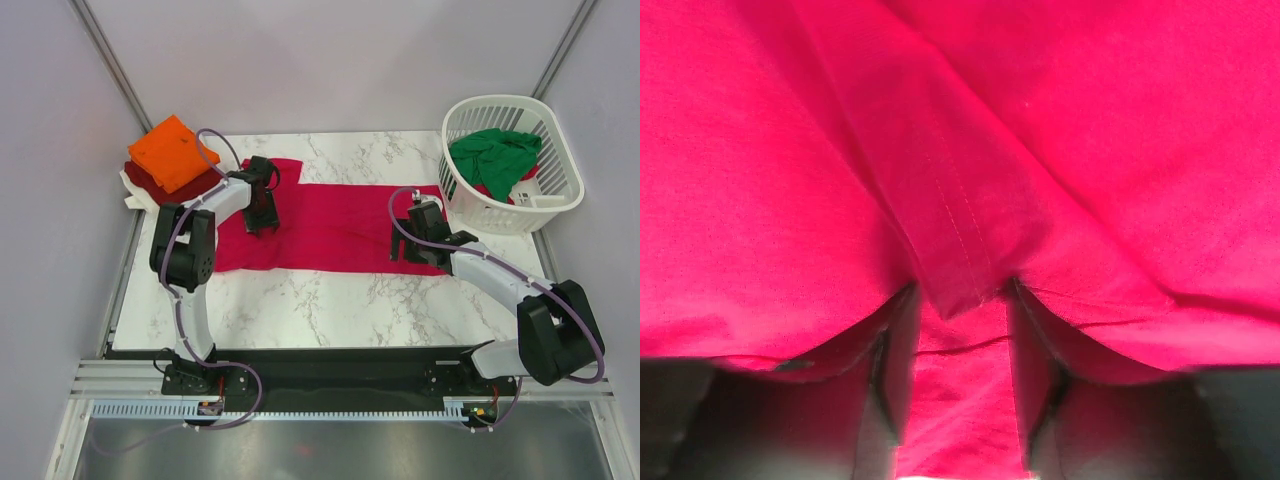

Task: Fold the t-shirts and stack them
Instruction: Fold the tshirt

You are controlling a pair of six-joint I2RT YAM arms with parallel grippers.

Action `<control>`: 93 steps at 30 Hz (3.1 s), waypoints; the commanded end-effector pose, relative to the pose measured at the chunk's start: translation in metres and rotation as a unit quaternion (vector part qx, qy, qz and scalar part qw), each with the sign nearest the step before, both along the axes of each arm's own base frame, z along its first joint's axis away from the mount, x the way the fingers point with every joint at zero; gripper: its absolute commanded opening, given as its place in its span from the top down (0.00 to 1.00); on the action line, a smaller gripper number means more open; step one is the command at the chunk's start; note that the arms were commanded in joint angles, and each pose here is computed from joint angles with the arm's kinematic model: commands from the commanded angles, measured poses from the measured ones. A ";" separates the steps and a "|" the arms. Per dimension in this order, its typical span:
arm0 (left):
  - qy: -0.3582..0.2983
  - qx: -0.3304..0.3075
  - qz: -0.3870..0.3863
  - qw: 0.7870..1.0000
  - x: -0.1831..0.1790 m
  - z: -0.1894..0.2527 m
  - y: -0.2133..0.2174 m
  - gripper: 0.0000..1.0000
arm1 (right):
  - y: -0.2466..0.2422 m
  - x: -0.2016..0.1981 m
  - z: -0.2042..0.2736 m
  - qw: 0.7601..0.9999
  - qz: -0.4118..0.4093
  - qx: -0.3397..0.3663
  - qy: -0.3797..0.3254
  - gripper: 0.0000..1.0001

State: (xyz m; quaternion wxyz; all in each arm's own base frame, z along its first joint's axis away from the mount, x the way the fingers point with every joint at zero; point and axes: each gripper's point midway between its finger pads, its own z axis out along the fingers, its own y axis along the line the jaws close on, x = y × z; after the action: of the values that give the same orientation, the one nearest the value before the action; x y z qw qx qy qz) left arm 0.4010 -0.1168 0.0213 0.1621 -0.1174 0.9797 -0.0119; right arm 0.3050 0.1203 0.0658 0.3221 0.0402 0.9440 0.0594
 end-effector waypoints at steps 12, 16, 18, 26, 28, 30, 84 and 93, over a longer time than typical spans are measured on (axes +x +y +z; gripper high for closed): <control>-0.087 0.059 0.024 0.994 0.044 0.038 0.020 0.69 | -0.001 0.004 0.001 1.000 0.000 -0.012 -0.006 0.11; -0.089 0.060 0.022 0.994 0.047 0.039 0.019 0.79 | -0.001 0.004 0.000 1.000 0.001 -0.013 -0.004 0.11; -0.090 0.058 0.019 0.994 0.052 0.038 0.018 0.83 | -0.001 0.003 -0.001 1.000 0.001 -0.014 -0.002 0.10; -0.133 0.011 -0.008 0.991 0.110 0.062 -0.014 0.70 | -0.002 0.005 0.001 1.000 -0.002 -0.017 -0.005 0.11; -0.129 0.003 -0.021 0.991 0.120 0.057 -0.021 0.35 | -0.001 0.007 0.007 1.000 -0.001 -0.017 -0.008 0.09; -0.134 -0.004 -0.025 0.991 0.129 0.070 -0.026 0.27 | -0.003 0.011 0.017 1.000 -0.007 -0.020 -0.020 0.08; -0.094 0.164 -0.030 0.982 -0.080 0.116 0.075 0.30 | -0.070 0.048 0.024 0.983 -0.161 -0.085 -0.032 1.00; -0.091 0.165 -0.036 0.982 -0.082 0.113 0.073 0.30 | -0.102 0.076 0.022 0.963 -0.237 -0.125 -0.030 1.00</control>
State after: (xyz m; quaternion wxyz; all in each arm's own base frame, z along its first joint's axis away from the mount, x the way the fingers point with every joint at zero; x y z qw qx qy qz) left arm 0.3148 -0.0451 0.1305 0.2540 -0.0646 0.9571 0.1238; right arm 0.3716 0.0422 0.0883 0.3596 0.1834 0.9103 -0.0911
